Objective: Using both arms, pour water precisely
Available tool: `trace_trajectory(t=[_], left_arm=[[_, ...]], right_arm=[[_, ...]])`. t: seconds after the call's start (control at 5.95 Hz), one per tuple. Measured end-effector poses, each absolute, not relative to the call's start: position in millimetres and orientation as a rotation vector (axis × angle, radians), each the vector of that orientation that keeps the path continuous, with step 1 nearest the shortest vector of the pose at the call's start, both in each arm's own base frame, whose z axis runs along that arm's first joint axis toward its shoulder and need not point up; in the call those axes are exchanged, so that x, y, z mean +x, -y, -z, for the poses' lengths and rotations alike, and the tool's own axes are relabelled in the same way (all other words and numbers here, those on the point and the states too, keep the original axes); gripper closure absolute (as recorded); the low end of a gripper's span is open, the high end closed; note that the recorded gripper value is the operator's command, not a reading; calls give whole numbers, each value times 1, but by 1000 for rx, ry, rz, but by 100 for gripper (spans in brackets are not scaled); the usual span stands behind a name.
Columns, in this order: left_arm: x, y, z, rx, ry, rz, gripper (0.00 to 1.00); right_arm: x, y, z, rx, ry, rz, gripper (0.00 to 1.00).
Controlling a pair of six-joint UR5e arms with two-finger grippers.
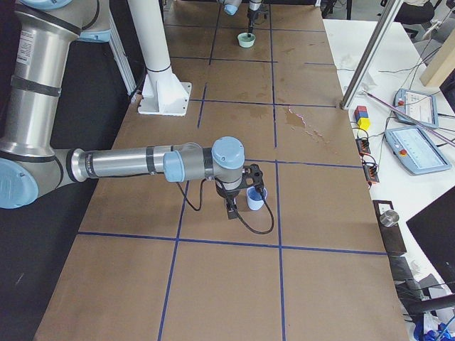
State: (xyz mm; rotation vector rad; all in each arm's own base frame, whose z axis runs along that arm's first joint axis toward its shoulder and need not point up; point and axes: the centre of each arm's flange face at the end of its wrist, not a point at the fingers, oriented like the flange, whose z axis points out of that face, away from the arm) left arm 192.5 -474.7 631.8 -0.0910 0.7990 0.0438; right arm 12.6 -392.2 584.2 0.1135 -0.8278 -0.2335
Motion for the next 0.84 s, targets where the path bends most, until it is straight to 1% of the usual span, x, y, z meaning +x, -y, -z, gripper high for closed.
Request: trace_trajectory(t=[0.34,0.5,0.67,0.84], left_arm=[[193,475,-630,-89,-803,-47,97],[193,475,-622,-76,-813,-46,98],[197,476,-601,-63,-847,-40,98],[204,481,-568,-54,-900,-34,98]], right_arm=[[12,393,-584,115,828,234,0],[12,393,-583,116,829,235,0],[12,393,-583,117,829,235,0],[12,393,-583,116,829,236,0]])
